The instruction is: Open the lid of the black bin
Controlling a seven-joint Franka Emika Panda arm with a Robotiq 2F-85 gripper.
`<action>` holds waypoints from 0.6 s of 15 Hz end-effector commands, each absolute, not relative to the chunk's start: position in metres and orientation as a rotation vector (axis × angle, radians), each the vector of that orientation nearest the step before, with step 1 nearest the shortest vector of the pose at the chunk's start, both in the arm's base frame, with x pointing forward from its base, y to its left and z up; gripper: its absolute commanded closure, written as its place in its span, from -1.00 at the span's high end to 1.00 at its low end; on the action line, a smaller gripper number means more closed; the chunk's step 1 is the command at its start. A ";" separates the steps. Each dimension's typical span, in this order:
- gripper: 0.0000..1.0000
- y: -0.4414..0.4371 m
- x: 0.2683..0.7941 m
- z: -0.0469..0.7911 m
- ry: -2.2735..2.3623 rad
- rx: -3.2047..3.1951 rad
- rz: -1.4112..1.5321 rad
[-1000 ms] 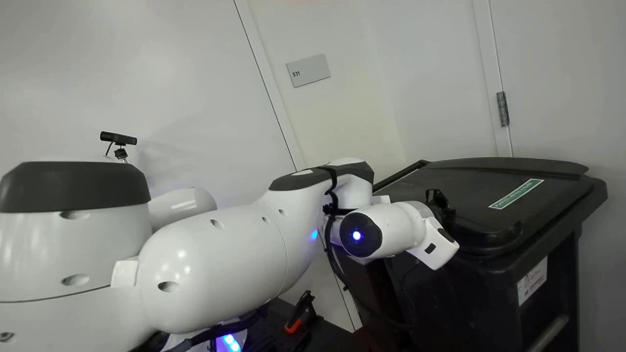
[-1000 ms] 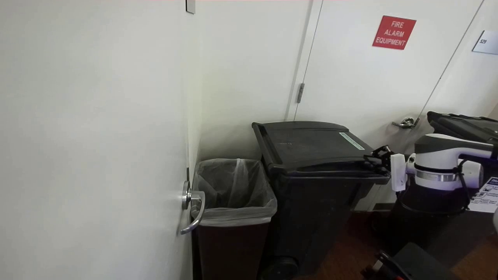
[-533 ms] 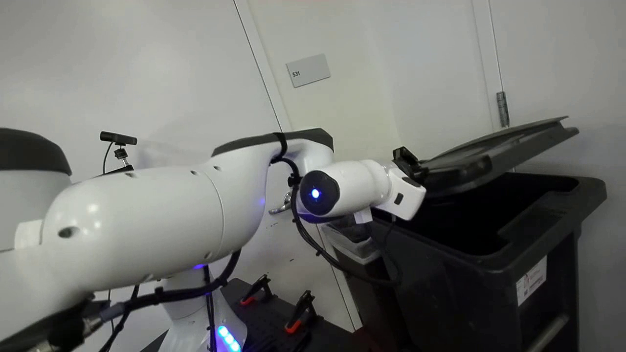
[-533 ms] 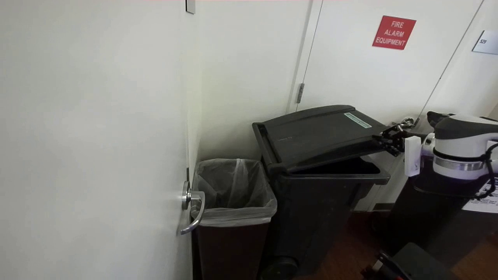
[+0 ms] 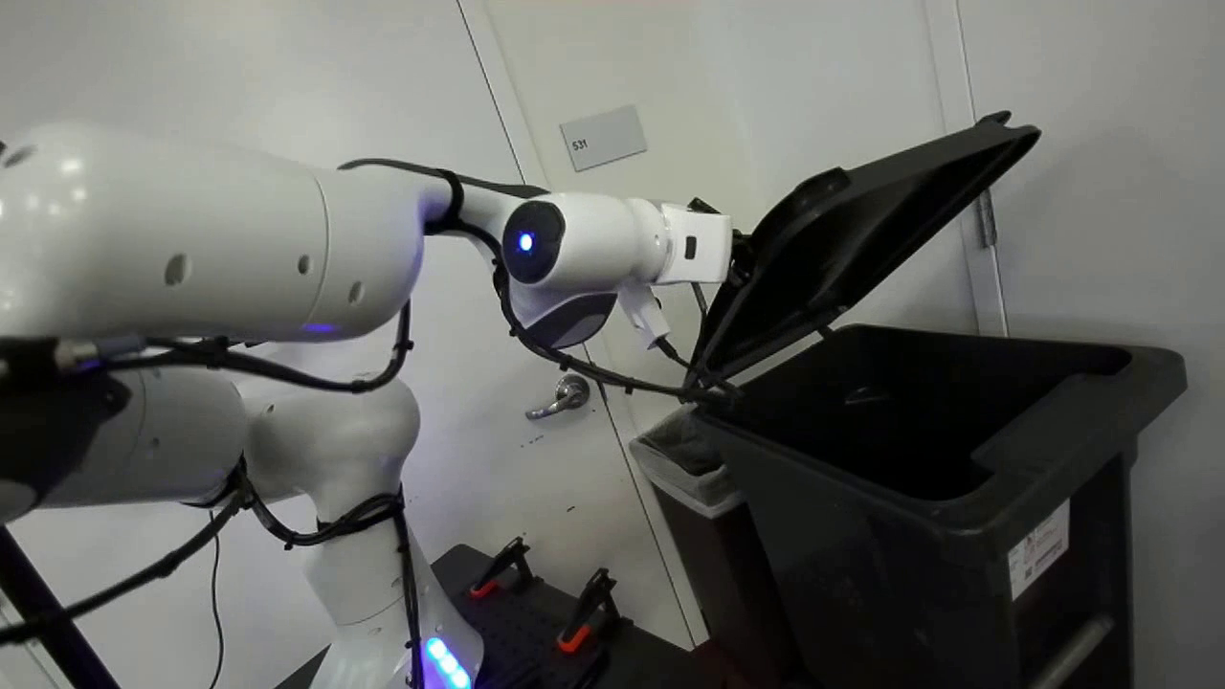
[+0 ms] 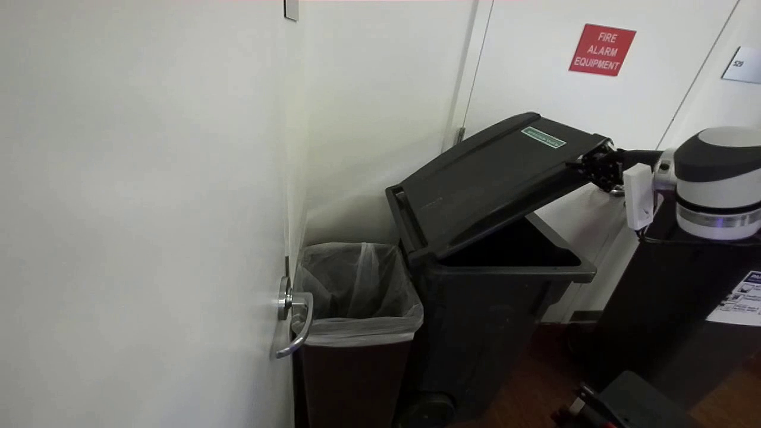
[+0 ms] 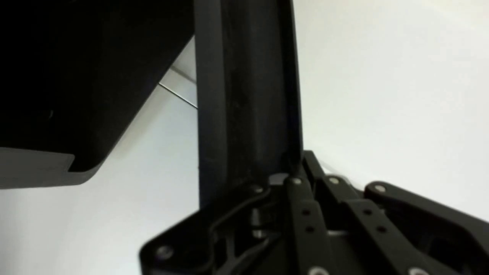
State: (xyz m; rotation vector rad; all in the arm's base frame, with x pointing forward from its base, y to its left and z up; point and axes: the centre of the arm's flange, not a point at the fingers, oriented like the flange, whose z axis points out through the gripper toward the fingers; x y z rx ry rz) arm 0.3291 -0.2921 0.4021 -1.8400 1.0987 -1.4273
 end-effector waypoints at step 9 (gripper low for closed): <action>-0.98 -0.270 0.339 0.430 1.091 -1.940 -1.452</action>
